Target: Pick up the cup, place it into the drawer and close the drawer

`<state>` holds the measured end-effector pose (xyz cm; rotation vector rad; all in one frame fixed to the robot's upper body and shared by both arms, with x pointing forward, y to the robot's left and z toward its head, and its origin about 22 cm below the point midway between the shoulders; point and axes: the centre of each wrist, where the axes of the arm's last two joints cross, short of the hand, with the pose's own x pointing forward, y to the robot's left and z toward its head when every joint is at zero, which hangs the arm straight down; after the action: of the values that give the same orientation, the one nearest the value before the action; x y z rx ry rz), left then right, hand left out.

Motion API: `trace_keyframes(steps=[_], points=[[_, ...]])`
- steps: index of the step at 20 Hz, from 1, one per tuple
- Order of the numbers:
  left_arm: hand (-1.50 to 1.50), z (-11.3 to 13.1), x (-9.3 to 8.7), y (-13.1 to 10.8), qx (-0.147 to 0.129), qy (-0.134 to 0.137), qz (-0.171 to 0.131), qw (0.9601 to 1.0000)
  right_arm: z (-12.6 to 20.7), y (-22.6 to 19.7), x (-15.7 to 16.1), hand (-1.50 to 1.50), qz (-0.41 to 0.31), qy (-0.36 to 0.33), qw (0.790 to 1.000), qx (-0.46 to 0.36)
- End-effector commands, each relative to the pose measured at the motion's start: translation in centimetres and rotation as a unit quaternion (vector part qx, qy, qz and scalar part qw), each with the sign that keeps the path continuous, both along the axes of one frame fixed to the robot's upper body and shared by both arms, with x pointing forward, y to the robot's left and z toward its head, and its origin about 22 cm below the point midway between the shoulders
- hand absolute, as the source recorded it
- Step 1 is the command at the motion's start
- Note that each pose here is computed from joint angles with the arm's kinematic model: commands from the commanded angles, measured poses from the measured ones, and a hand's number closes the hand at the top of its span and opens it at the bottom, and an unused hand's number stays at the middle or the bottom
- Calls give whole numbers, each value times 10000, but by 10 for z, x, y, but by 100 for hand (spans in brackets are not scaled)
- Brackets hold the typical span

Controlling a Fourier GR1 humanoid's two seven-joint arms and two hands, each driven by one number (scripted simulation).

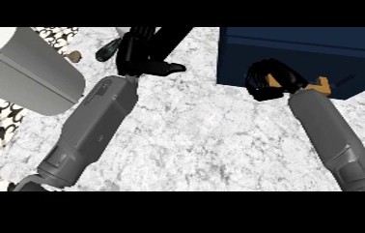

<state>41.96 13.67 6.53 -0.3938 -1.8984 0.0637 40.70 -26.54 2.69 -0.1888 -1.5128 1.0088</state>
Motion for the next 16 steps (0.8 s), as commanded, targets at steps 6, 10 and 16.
trace_keyframes(steps=[6,10,16], points=[[-150,-4,-5,13,-6,-28,-190,9998,75,-35,31,150,-900,-633,9936,247],[-150,-6,-7,23,51,-34,-284,9996,89,-47,31,150,-821,-632,9941,325],[-150,-1,-6,27,-42,-78,-366,9993,98,-59,28,150,-767,-598,9937,561]])
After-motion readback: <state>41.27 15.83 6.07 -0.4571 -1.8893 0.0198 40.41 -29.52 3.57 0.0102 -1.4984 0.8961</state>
